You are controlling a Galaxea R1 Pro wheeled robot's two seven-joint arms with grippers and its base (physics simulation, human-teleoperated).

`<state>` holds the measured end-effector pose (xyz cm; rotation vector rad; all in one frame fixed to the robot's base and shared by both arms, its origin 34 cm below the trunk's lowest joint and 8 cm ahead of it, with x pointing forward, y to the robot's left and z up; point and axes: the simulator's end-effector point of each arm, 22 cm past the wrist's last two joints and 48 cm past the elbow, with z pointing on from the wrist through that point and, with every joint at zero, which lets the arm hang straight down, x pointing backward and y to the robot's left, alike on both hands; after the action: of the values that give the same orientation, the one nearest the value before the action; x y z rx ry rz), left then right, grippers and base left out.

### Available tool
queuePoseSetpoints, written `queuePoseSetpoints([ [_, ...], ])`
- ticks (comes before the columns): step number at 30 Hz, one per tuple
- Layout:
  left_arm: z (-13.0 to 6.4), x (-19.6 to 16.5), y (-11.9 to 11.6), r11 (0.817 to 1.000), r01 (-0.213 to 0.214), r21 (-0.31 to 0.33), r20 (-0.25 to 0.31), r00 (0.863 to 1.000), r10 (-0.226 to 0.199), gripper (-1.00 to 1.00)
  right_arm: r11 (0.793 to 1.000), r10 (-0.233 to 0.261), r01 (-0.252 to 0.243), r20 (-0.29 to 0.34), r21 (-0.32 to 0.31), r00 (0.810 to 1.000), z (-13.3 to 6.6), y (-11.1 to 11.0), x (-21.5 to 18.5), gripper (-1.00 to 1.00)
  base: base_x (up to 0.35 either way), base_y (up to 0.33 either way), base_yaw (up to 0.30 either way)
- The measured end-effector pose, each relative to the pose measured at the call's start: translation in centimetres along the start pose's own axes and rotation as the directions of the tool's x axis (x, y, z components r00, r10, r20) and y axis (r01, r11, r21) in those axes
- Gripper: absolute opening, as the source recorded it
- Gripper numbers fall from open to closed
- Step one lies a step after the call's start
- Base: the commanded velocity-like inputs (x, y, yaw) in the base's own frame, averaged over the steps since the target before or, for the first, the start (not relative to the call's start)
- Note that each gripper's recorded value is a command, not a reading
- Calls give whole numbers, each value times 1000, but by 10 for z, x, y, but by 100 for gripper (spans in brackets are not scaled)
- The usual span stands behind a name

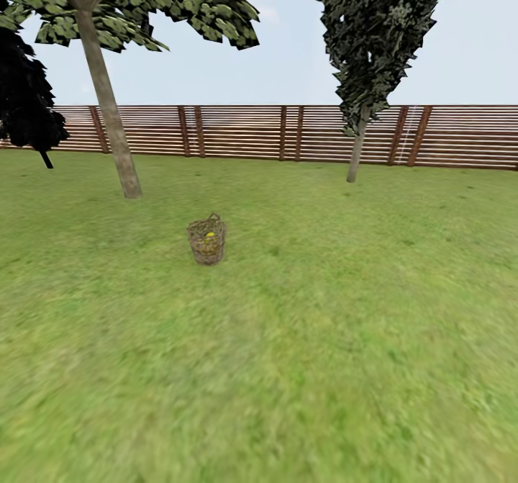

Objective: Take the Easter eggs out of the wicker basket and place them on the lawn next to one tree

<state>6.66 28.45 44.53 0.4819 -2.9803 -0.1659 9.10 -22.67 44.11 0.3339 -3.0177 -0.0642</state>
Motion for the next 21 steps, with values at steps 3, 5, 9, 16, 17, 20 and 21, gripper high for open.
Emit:
queuePoseSetpoints([
  [3, 0, 0, 0, 1000, 1, 0, 0, 1000, -1, 100, 1000, 2, -2, 0, -1, 1000, 0, 1, 0, 100, 250, -229, 24],
  [5, 0, 0, 0, 1000, 1, 0, 0, 1000, -1, 100, 1000, 2, -2, 0, -3, 1000, 0, 2, 0, 100, 251, -228, 11],
  [9, 0, 0, 0, 1000, 1, 0, 0, 1000, -1, 100, 1000, 3, -3, 0, -4, 1000, 0, 3, 0, 100, 251, -228, 5],
  [16, 0, 0, 0, 1000, 4, -1, 1, 1000, -4, 100, 1000, -2, 2, -3, -4, 1000, 0, 3, 2, 100, 251, -225, 130],
  [17, 0, 0, 0, 1000, 4, -1, 1, 1000, -4, 100, 1000, -2, 2, -4, -4, 1000, 0, 3, 2, 100, 252, -224, 175],
  [20, 0, 0, 0, 1000, 4, 0, 1, 1000, -4, 100, 1000, -1, 1, -7, -2, 1000, 0, 1, 4, 100, 252, -224, 91],
  [21, 0, 0, 0, 1000, 4, -1, 1, 1000, -4, 100, 1000, -1, 1, -7, -2, 1000, 0, 2, 4, 100, 252, -223, 57],
])
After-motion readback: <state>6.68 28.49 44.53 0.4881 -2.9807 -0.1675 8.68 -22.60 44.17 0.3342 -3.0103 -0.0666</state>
